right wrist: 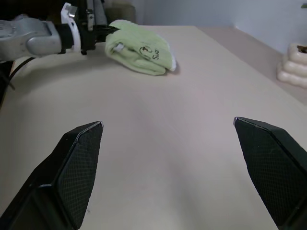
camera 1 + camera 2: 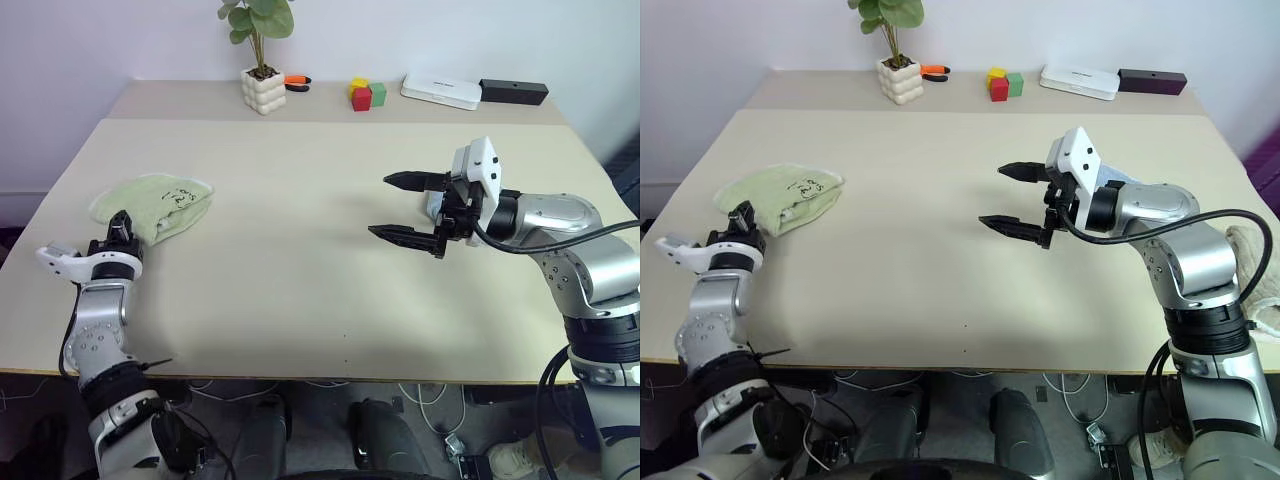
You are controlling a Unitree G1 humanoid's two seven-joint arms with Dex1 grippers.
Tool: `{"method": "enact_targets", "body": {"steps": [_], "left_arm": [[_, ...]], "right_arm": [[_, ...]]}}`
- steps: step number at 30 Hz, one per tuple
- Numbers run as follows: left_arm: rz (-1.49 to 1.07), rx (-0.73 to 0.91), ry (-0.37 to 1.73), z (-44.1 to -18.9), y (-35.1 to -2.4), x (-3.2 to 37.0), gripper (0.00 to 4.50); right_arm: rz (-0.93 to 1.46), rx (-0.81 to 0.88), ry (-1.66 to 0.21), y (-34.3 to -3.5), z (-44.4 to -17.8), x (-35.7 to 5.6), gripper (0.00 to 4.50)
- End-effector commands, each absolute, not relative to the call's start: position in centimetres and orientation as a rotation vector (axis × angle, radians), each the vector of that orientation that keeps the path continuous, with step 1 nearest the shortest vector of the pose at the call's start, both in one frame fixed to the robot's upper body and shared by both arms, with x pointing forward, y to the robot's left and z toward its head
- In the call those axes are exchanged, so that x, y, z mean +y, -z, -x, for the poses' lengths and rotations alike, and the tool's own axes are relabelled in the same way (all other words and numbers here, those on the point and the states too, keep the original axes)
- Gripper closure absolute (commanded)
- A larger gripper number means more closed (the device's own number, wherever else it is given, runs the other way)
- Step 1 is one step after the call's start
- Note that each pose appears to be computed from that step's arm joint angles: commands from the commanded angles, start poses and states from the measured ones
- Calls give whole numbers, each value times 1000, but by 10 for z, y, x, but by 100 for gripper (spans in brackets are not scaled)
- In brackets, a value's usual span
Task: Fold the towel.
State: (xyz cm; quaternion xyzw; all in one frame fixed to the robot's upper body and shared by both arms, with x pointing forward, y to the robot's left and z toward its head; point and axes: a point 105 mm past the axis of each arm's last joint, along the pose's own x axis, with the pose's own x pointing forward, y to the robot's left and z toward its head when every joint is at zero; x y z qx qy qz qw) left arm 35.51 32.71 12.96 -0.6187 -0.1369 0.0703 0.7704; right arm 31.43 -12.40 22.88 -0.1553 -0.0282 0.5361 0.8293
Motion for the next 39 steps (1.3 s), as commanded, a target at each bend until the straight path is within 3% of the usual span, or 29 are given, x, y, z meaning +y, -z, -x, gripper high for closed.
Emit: {"method": "enact_targets", "body": {"steps": [1, 7, 10, 17, 21, 27, 30, 34, 37, 39], "left_arm": [[1232, -295, -177, -362, -136, 336, 448], [1239, -283, -179, -376, -134, 335, 448], [1212, -276, -167, -378, -135, 332, 349], [1163, -279, -139, -372, -156, 328, 8], [1105, -220, -181, -349, -139, 325, 3], [1077, -129, -107, -322, -126, 291, 3], [906, -39, 85, -313, -125, 249, 3], [688, 38, 406, -282, -134, 197, 3], [508, 70, 517, -274, -138, 188, 3], [374, 20, 550, -284, -153, 196, 3]], "right_arm": [[341, -107, -1135, -239, -309, -122, 0], [338, -105, -1124, -238, -309, -123, 0], [338, -103, -1120, -237, -309, -124, 0], [327, -104, -1119, -236, -312, -124, 0], [322, -109, -1129, -231, -313, -122, 0], [319, -137, -1147, -231, -316, -119, 0], [274, -145, -1165, -231, -318, -118, 0], [105, -232, -1124, -250, -327, -134, 0], [24, -233, -1104, -253, -333, -143, 0], [32, -209, -1063, -244, -339, -146, 0]]}}
